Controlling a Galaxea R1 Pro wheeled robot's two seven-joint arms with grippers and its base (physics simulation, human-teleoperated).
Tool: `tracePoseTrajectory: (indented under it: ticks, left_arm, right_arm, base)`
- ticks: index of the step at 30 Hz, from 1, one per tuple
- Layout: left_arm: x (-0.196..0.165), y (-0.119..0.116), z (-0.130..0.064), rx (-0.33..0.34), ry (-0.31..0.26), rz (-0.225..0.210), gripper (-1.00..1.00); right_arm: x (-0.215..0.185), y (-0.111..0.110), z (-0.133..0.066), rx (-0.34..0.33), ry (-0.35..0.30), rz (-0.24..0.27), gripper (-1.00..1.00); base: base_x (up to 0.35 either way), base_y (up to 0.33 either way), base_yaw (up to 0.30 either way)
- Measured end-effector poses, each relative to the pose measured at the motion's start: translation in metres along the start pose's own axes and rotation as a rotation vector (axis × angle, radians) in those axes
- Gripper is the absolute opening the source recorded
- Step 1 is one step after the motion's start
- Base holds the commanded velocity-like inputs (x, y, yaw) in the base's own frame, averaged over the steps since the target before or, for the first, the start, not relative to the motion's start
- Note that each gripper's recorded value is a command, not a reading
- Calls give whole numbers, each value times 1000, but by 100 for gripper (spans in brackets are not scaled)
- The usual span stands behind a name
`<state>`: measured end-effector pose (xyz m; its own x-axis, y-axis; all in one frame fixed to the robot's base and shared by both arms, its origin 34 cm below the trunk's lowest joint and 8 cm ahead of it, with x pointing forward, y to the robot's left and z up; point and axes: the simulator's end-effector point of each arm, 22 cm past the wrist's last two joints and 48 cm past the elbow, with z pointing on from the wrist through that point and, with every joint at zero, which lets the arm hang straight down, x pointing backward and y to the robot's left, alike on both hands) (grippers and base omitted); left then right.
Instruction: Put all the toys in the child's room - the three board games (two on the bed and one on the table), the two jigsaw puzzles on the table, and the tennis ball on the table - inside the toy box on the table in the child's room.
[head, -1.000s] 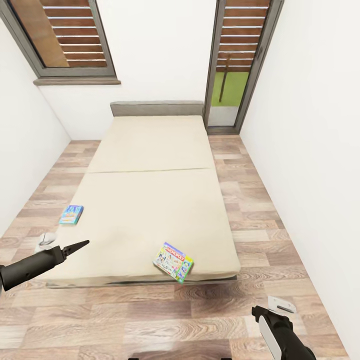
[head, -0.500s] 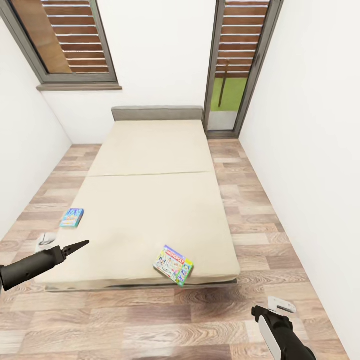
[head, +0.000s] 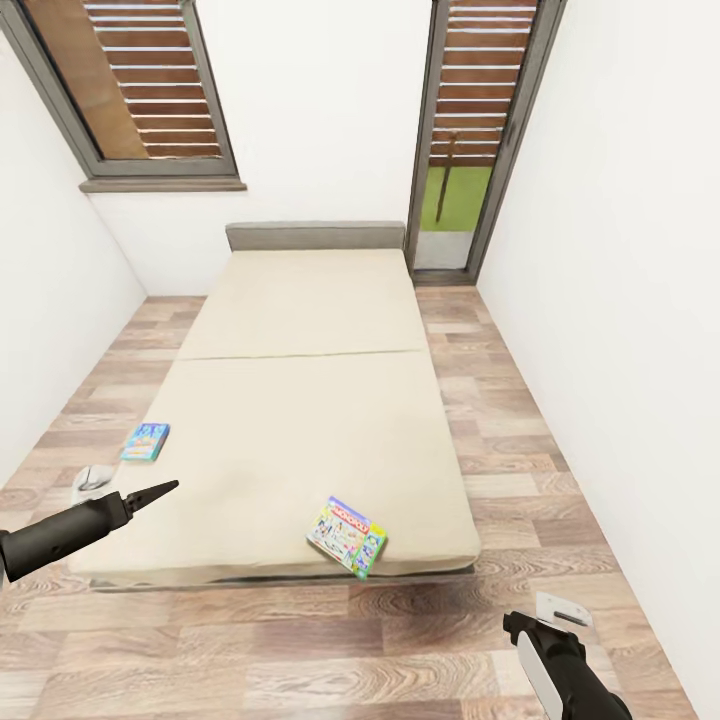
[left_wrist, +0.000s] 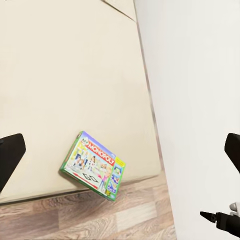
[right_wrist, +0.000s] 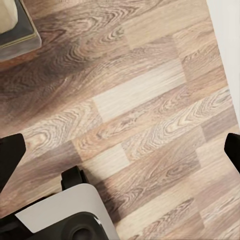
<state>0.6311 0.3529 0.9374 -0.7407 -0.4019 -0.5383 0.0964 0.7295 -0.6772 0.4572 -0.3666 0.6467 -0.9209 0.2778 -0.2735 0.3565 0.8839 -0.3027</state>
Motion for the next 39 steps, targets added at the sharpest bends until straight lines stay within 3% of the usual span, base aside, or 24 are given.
tracePoseTrajectory:
  ticks: [39]
  left_arm:
    - [-20,-22,-14,26,-46,35,100]
  right_arm:
    - [-26,1,-17,-17,-56,24,100]
  base:
    - [-10,1,0]
